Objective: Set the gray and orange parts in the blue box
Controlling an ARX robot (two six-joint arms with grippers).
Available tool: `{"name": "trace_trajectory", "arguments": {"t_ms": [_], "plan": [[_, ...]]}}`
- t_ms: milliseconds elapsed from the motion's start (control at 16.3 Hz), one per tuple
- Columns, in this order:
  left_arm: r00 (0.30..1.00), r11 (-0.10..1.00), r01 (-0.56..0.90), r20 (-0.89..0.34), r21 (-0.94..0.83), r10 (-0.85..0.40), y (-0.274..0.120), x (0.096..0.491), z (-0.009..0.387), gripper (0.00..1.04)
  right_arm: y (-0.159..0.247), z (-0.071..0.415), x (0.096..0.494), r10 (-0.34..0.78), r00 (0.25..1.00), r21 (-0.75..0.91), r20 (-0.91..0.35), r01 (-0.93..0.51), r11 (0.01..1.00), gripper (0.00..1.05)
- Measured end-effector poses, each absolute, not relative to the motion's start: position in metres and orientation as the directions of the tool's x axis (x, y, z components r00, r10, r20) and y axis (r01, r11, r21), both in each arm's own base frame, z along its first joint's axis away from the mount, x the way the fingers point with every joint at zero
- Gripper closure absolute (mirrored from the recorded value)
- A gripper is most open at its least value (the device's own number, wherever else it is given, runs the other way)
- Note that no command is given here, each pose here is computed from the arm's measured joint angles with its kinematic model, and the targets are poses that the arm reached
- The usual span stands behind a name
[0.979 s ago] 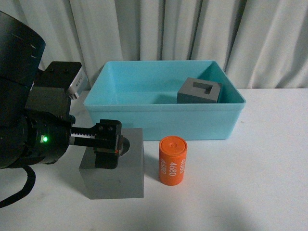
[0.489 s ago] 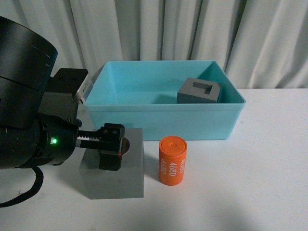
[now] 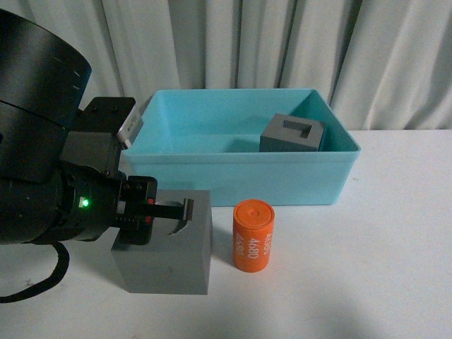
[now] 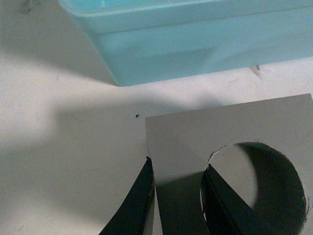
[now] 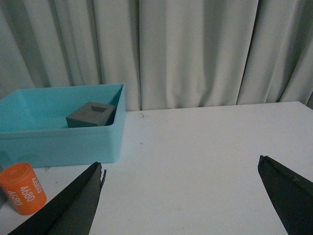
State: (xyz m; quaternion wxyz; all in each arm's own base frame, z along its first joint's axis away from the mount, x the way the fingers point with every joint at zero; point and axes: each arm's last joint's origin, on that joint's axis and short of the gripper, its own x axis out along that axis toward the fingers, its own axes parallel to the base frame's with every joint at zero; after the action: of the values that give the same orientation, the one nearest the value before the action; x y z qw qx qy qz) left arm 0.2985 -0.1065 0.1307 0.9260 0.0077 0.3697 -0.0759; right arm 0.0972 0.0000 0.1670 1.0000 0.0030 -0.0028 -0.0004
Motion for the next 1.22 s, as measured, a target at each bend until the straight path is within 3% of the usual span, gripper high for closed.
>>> {"name": "trace_trajectory", "arguments": {"t_ms": [245,489,612,918,979,1040,1224], "plan": [[0.743,0.992,0.086,-0.658,-0.093,-0.126,-0.097,0.282,0.167,0.83,0.000,0.167,0.097,-0.001,1.000,0.006,0.006,0.001,1.000,0.06],[0.905,0.973,0.100,-0.387,-0.208,-0.176,-0.090,0.277,0.273,0.83,0.000,0.167,0.097,-0.001,1.000,0.006,0.006,0.001,1.000,0.06],[0.934,0.971,0.127,-0.304,-0.201,-0.185,-0.099,0.296,0.297,0.83,0.000,0.167,0.097,-0.001,1.000,0.006,0.005,0.001,1.000,0.06],[0.909,0.982,0.186,-0.372,-0.042,-0.188,-0.132,0.368,0.254,0.83,0.000,0.167,0.097,-0.001,1.000,0.006,0.006,0.001,1.000,0.06],[0.901,0.981,0.192,-0.395,-0.006,-0.178,-0.134,0.379,0.240,0.83,0.000,0.167,0.097,-0.001,1.000,0.006,0.006,0.001,1.000,0.06],[0.867,0.981,0.183,-0.480,0.061,-0.132,-0.128,0.400,0.202,0.84,0.000,0.167,0.097,0.000,1.000,0.006,0.006,0.000,1.000,0.06],[0.863,0.981,0.176,-0.492,0.078,-0.116,-0.124,0.403,0.196,0.84,0.000,0.167,0.097,-0.001,1.000,0.006,0.006,0.001,1.000,0.06]]}}
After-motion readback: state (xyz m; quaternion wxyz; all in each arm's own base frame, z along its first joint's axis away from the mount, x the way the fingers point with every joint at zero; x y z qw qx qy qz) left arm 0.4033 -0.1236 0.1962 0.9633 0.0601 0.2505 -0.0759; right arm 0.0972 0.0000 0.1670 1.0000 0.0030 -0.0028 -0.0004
